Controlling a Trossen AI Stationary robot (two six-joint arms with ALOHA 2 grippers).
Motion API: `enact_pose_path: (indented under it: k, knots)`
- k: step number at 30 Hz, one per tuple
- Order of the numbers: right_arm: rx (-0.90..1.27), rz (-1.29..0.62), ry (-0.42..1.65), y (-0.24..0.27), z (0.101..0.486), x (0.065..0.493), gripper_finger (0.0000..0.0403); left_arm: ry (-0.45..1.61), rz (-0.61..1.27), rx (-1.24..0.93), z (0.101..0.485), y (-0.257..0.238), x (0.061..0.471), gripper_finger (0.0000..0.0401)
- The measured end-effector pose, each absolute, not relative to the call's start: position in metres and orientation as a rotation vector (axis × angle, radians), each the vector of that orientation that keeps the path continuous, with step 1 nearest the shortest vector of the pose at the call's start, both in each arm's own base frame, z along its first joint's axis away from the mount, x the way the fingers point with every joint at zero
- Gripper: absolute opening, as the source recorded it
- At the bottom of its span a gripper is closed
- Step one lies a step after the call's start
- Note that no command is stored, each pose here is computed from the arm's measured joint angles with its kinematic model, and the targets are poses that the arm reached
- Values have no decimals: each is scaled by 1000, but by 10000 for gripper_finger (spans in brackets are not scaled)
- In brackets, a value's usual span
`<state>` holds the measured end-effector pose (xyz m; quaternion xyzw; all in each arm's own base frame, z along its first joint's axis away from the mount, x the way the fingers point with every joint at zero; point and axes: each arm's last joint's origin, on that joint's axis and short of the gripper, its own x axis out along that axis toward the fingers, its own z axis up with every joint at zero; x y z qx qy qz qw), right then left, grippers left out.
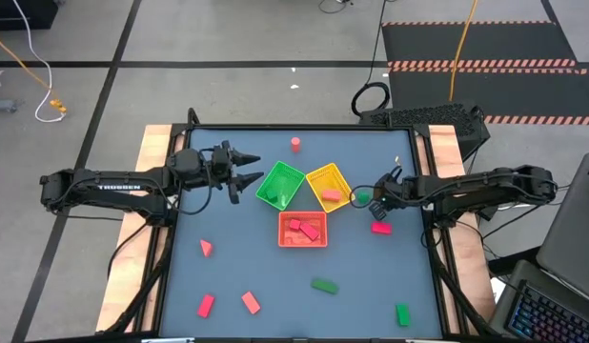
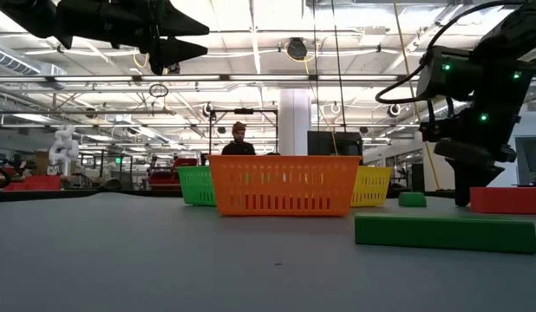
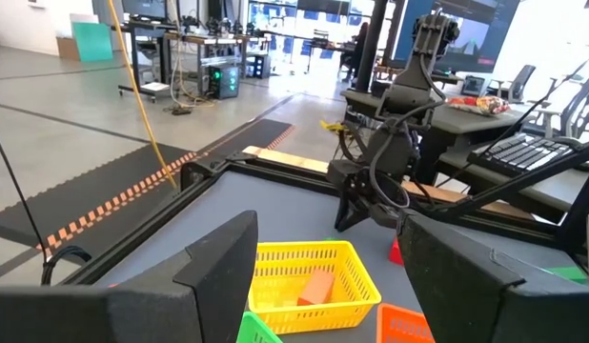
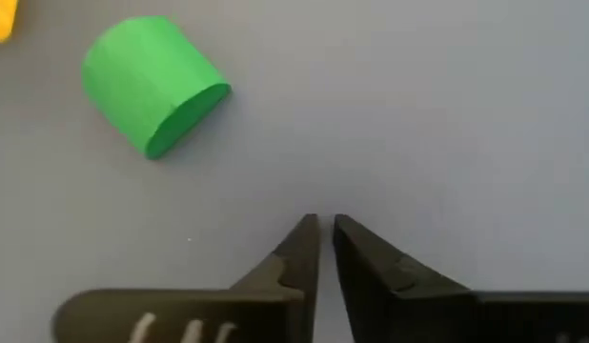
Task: Sort & place blocks by color
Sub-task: Put the green block into the green bin
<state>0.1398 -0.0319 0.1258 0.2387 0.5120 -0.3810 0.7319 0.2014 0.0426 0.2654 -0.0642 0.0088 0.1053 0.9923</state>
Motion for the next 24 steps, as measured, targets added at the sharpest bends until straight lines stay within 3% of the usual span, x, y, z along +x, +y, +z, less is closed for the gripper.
enact_pose_path:
  k: [4, 10, 15, 19, 24]
  knots:
    - [613, -799, 1069, -30, 129, 144, 77, 18, 211, -129, 265, 43, 201, 253]
    - [666, -659, 806, -24, 148, 161, 152, 18, 211, -130, 265, 43, 201, 253]
    - [692, -704, 759, -25, 150, 161, 210, 18, 211, -130, 265, 43, 201, 253]
    - [739, -763, 777, -25, 144, 162, 235, 18, 211, -132, 265, 42, 201, 253]
    - [770, -814, 821, -26, 133, 165, 238, 16, 211, -132, 266, 42, 201, 253]
